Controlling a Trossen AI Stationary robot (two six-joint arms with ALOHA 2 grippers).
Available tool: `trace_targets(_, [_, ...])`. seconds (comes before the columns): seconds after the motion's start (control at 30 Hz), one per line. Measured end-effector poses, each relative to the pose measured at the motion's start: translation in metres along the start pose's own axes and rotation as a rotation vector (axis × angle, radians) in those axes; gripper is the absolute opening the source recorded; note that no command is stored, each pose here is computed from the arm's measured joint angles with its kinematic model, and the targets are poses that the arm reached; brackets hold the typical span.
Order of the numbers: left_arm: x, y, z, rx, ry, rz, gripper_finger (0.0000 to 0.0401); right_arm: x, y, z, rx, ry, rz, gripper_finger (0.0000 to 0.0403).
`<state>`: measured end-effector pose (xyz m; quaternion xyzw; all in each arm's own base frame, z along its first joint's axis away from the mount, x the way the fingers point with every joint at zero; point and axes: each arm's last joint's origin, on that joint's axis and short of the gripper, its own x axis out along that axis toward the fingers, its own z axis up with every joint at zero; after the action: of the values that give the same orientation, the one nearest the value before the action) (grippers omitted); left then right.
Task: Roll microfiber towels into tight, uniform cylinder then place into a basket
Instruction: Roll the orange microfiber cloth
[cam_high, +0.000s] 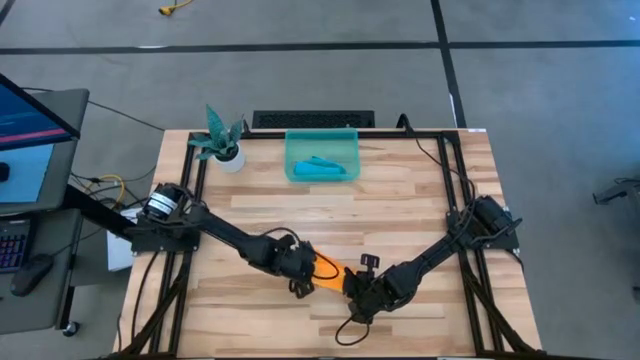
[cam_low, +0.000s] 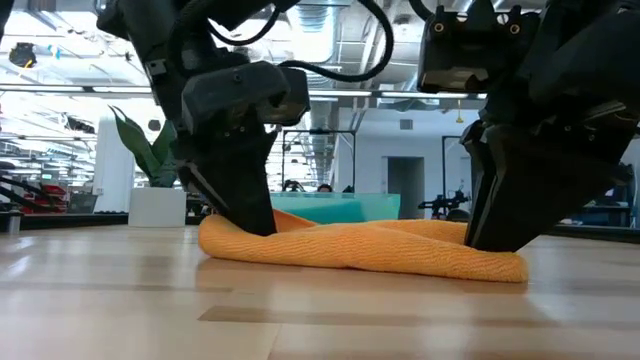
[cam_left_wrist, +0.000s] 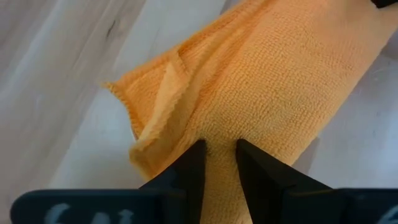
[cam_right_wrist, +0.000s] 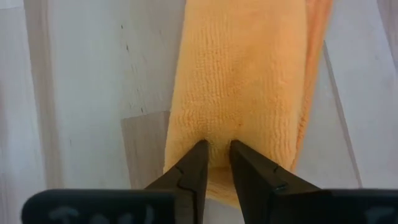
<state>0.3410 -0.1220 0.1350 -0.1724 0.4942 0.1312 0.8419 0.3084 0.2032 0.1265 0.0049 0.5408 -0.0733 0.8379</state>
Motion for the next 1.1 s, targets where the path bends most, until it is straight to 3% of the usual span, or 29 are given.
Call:
trace_targets(0.23, [-0.002, -0.003, -0.006, -0.063, 0.015, 0.009, 0.0086, -0.038, 0.003, 0.001, -0.035, -0.116, -0.017, 0.0091])
trace_targets(0.47, [-0.002, -0.004, -0.006, -0.08, 0.016, 0.009, 0.0086, -0.065, 0.026, -0.013, -0.207, -0.305, -0.095, 0.0092])
trace_targets(0.83, [-0.002, -0.004, -0.006, -0.073, 0.016, 0.008, 0.0086, -0.017, 0.037, -0.02, -0.382, -0.26, -0.165, 0.0098])
trace_targets(1.1, [-0.002, -0.004, -0.006, -0.055, 0.016, 0.008, 0.0086, -0.013, 0.027, -0.01, -0.377, -0.255, -0.185, 0.017])
